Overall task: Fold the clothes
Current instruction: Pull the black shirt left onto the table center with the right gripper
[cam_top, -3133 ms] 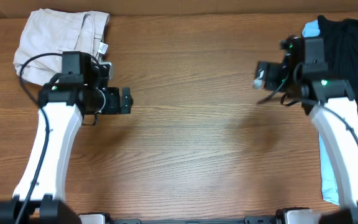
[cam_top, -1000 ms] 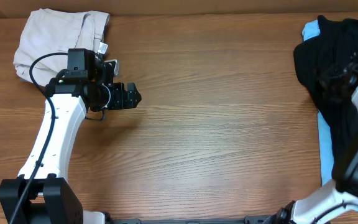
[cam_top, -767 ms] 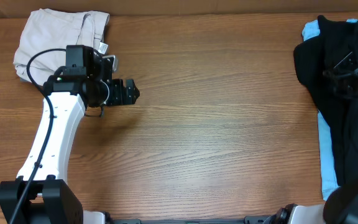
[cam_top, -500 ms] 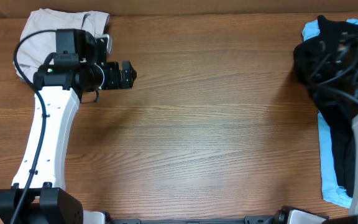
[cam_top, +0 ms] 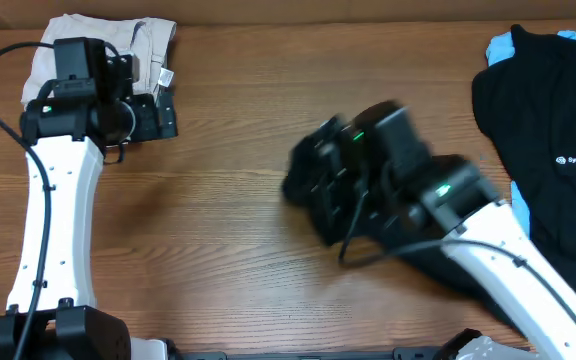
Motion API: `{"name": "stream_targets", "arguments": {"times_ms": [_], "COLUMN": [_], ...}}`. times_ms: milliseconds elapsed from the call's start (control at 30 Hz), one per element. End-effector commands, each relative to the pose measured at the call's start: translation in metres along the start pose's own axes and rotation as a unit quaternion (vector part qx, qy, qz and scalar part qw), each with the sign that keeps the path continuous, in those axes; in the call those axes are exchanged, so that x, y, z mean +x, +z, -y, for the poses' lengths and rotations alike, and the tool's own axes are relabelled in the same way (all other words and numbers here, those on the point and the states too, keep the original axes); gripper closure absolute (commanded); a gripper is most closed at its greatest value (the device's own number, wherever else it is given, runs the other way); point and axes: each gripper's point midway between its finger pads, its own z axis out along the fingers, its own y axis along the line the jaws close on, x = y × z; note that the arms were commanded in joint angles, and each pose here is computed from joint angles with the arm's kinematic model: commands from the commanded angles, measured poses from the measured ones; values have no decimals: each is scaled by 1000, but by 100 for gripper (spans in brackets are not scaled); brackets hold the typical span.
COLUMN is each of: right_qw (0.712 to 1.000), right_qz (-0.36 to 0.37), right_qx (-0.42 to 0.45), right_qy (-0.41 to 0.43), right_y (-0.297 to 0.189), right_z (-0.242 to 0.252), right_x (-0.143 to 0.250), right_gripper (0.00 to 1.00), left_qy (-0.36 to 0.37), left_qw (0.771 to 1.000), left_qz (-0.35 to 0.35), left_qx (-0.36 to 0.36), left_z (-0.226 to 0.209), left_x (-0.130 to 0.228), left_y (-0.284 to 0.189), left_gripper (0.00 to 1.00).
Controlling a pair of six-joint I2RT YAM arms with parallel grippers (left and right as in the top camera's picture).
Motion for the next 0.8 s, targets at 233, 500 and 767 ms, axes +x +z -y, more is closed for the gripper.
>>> {"name": "stream_targets", "arguments": {"times_ms": [233, 500, 767], "right_qw": [999, 977, 922], "right_qz": [-32, 50, 58], "right_qx": [13, 195, 331], "right_qy": [-35, 76, 193], "right_y": [12, -39, -61], "right_z": [-45, 67, 187], "right_x": [38, 4, 0], "right_gripper": [67, 33, 24], "left_qy": [-25, -2, 3], "left_qw": [998, 1000, 999], "left_qz": [15, 16, 0], "left_qx": [-51, -4, 50], "left_z": [-52, -35, -11], "left_x": [-8, -9, -1], "left_y": [-14, -13, -13], "left_gripper": [0, 0, 0]}}
